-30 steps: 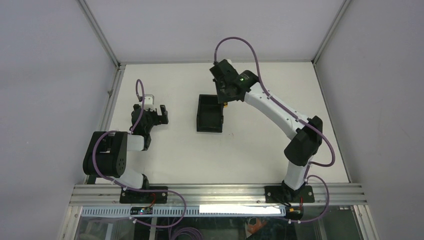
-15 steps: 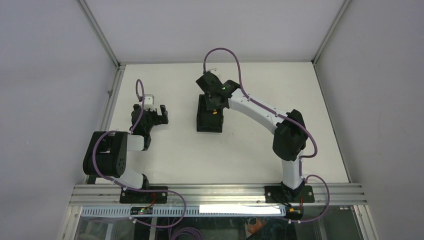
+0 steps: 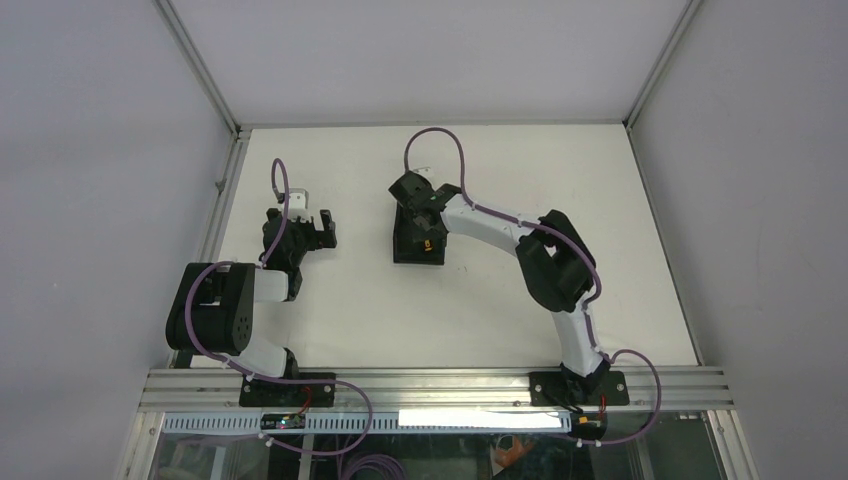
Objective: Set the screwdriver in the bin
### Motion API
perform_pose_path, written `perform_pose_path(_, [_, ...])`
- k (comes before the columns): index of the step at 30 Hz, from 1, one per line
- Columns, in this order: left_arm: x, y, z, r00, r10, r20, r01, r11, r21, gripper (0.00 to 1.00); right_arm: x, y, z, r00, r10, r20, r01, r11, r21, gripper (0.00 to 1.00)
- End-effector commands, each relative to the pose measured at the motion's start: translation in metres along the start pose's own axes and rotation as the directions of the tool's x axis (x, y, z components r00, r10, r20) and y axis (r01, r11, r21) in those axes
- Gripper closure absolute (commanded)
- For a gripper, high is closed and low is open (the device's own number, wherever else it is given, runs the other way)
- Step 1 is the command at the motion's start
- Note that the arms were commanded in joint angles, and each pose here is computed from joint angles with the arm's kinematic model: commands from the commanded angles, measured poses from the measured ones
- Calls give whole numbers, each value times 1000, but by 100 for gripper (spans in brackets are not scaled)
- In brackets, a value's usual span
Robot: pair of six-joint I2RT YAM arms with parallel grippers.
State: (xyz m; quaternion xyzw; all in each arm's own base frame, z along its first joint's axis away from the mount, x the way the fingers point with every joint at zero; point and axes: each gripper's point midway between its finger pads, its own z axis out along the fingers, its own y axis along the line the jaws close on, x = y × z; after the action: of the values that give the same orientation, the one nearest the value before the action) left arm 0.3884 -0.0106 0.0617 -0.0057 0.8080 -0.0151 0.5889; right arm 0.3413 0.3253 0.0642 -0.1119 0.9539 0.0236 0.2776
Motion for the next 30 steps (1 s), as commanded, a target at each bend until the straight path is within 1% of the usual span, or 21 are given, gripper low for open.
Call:
perform_pose_path(1, [-18, -7, 0, 998, -16, 56, 14, 1000, 23, 1, -10, 13, 10, 998, 35, 43, -34, 999, -23, 87])
perform_pose_path(5, [-18, -7, 0, 998, -16, 56, 14, 1000, 23, 1, -9, 12, 11, 999, 37, 40, -36, 999, -16, 76])
perform_pose_path(9, [-18, -7, 0, 998, -16, 56, 15, 1000, 23, 1, -12, 11, 0, 997, 50, 51, -49, 998, -31, 64])
perform_pose_path(15, [-18, -7, 0, 998, -16, 56, 15, 1000, 22, 1, -26, 13, -26, 994, 64, 88, -57, 995, -76, 56])
perform_pose_path(20, [-18, -7, 0, 998, -16, 56, 14, 1000, 23, 1, -51, 12, -58, 983, 73, 169, -56, 993, -103, 55])
perform_pose_path(22, [-18, -7, 0, 998, -16, 56, 15, 1000, 22, 1, -64, 7, -73, 975, 66, 211, -46, 994, -100, 53])
perform_pose_path(25, [-18, -7, 0, 998, -16, 57, 15, 1000, 23, 1, -79, -10, -94, 964, 36, 262, -24, 998, -50, 44])
perform_pose_path(27, [-18, -7, 0, 998, -16, 56, 14, 1000, 22, 1, -85, -30, -106, 963, 18, 269, -16, 1000, -10, 37])
perform_pose_path(30, [-18, -7, 0, 998, -16, 57, 14, 1000, 23, 1, -87, -72, -114, 967, 18, 254, -32, 998, 49, 21])
